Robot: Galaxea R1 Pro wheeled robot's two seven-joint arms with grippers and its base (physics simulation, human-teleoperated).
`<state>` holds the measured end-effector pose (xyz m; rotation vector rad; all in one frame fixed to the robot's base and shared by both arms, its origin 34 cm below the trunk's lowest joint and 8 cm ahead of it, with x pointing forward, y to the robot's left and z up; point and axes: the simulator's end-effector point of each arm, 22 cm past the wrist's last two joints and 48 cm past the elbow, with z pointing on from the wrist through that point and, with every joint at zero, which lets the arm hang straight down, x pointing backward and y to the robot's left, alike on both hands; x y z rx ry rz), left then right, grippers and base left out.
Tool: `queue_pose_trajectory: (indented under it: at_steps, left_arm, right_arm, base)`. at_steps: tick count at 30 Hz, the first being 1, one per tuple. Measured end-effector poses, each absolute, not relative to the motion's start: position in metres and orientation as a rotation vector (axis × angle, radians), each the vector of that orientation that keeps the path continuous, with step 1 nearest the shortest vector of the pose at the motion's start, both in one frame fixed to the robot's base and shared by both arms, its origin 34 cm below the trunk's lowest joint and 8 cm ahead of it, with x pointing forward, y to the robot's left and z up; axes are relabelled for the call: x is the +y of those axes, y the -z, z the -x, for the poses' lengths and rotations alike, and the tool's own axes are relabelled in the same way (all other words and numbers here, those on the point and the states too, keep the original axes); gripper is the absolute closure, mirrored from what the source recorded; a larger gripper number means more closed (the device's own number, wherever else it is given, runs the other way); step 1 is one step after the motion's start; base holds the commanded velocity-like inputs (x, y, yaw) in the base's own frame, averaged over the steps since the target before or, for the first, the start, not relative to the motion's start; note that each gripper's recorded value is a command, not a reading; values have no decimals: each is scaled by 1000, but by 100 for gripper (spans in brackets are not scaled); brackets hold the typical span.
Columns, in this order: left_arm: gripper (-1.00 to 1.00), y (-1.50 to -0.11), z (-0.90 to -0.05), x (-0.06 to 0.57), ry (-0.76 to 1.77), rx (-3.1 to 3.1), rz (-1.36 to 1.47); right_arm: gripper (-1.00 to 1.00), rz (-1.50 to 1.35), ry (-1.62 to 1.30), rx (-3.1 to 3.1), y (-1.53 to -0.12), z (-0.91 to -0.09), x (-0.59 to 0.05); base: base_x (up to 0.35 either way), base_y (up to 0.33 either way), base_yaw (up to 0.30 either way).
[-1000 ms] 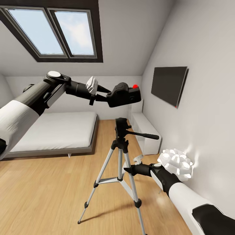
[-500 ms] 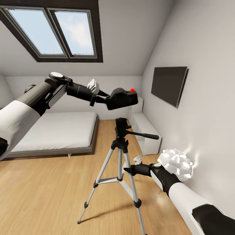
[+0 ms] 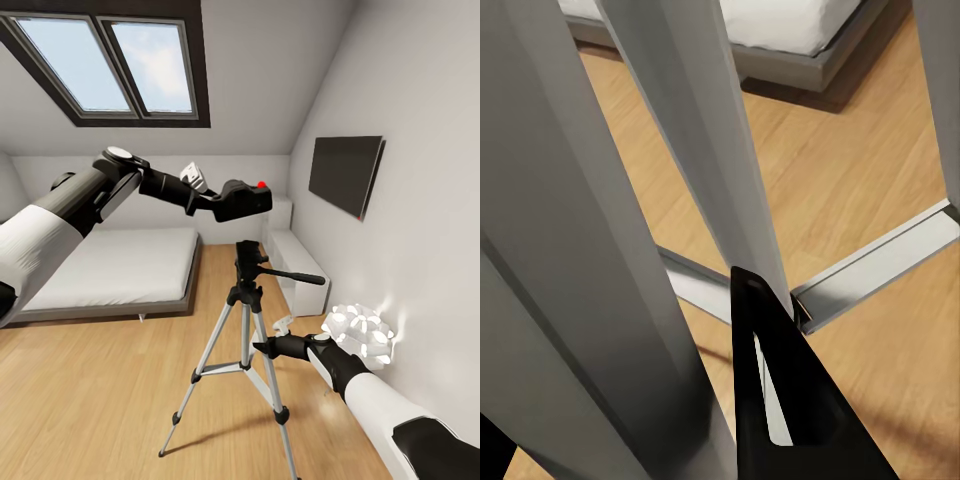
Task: Attach the digital camera to the camera tripod in the bedroom.
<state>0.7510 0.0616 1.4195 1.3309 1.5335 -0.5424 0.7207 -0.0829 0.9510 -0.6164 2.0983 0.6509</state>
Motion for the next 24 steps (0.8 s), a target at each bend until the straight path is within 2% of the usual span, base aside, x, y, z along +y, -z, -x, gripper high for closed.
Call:
queue_pose_trajectory:
  at_steps: [24]
  left_arm:
    - [100, -1393, -760, 44, 501, 1486, -1348]
  right_arm:
    - [100, 615, -654, 2097, -951, -721, -82]
  base:
    - [0, 0, 0]
